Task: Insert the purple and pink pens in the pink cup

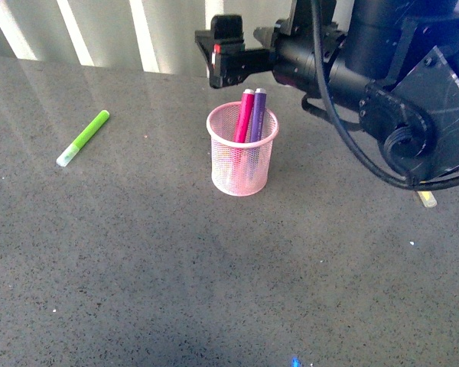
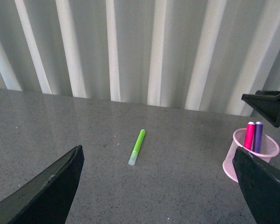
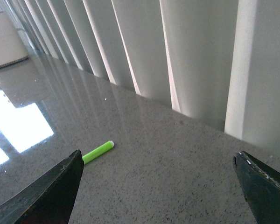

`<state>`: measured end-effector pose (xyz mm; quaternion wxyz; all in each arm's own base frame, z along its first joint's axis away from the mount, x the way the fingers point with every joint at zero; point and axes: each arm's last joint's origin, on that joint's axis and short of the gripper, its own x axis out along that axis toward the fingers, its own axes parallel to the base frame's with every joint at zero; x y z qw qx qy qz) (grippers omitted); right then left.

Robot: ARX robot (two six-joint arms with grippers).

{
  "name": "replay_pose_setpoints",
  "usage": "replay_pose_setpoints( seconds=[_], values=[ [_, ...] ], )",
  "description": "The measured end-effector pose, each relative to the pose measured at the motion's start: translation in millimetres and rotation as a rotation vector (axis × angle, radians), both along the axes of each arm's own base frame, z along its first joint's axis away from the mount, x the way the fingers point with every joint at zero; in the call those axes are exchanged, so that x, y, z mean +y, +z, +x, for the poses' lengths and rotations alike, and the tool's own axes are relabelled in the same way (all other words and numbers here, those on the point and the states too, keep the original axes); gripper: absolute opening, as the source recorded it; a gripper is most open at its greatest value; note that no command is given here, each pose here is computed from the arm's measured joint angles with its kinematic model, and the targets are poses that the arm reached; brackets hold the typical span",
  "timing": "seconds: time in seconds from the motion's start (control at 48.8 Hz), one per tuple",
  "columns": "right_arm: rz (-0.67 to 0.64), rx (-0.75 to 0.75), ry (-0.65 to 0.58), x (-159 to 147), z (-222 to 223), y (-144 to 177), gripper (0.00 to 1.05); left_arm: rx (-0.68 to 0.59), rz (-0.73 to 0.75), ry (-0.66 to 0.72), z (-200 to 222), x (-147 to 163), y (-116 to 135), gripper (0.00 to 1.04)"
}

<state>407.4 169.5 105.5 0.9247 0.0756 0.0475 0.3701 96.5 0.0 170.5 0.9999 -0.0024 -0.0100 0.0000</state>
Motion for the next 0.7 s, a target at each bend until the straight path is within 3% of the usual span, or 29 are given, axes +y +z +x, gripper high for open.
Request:
replay_pose_setpoints(
  seconds=[0.307,0.574,0.697],
  values=[
    [0.063,-0.098,-0.1,-35,-28,82,0.98,0.0,0.0,0.0,0,0,0,0.98],
    [0.065,-0.149,-0.124,-73,-101,145,0.98,0.0,0.0,0.0,0,0,0,0.98],
    [0.037,-0.256,-0.223,-105,-139,185,0.98,0.0,0.0,0.0,0,0,0,0.98]
  ],
)
